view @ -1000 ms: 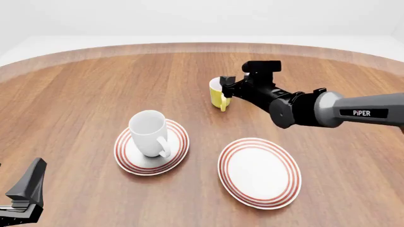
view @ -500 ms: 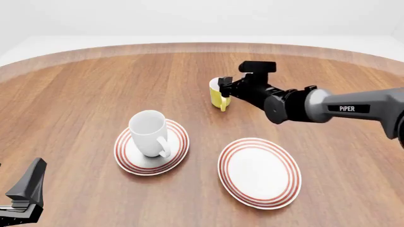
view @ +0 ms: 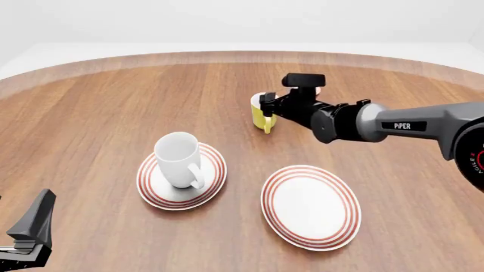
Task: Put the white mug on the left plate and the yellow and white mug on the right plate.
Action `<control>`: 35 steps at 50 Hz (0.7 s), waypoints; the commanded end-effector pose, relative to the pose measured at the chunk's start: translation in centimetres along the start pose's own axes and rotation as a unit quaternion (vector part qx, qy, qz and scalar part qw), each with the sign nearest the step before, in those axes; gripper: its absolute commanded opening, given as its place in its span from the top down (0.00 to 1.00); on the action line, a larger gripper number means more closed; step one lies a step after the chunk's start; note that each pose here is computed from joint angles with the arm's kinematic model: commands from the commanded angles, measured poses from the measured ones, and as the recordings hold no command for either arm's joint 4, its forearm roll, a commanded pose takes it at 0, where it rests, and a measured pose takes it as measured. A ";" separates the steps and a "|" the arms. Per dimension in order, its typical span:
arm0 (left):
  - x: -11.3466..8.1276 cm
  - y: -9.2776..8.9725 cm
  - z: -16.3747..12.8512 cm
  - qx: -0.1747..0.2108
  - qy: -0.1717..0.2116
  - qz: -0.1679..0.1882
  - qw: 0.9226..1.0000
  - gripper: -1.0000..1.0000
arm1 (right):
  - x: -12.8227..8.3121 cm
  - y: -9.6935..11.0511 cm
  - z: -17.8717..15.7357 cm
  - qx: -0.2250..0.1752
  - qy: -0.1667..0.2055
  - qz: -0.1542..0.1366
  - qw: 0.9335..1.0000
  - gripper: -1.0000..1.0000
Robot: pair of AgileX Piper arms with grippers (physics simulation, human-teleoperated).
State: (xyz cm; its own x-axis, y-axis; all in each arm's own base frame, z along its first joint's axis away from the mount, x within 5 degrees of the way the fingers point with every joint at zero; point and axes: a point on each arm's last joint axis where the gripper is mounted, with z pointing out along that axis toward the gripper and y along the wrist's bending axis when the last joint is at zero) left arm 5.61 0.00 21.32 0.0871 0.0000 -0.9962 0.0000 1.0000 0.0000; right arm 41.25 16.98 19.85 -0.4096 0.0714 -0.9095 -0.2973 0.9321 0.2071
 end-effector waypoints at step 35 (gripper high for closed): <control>0.0 0.0 0.0 0.000 0.000 0.000 1.000 0.00 | 1.4 -0.5 2.5 0.012 0.038 0.020 0.999 0.00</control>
State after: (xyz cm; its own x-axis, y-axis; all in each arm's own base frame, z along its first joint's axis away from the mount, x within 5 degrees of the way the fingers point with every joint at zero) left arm 5.61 0.00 21.32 0.0871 0.0000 -0.9962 0.0000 1.0000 0.0000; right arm 42.65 17.62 17.88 -0.4768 0.0764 -0.8757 -0.2701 0.9353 0.2286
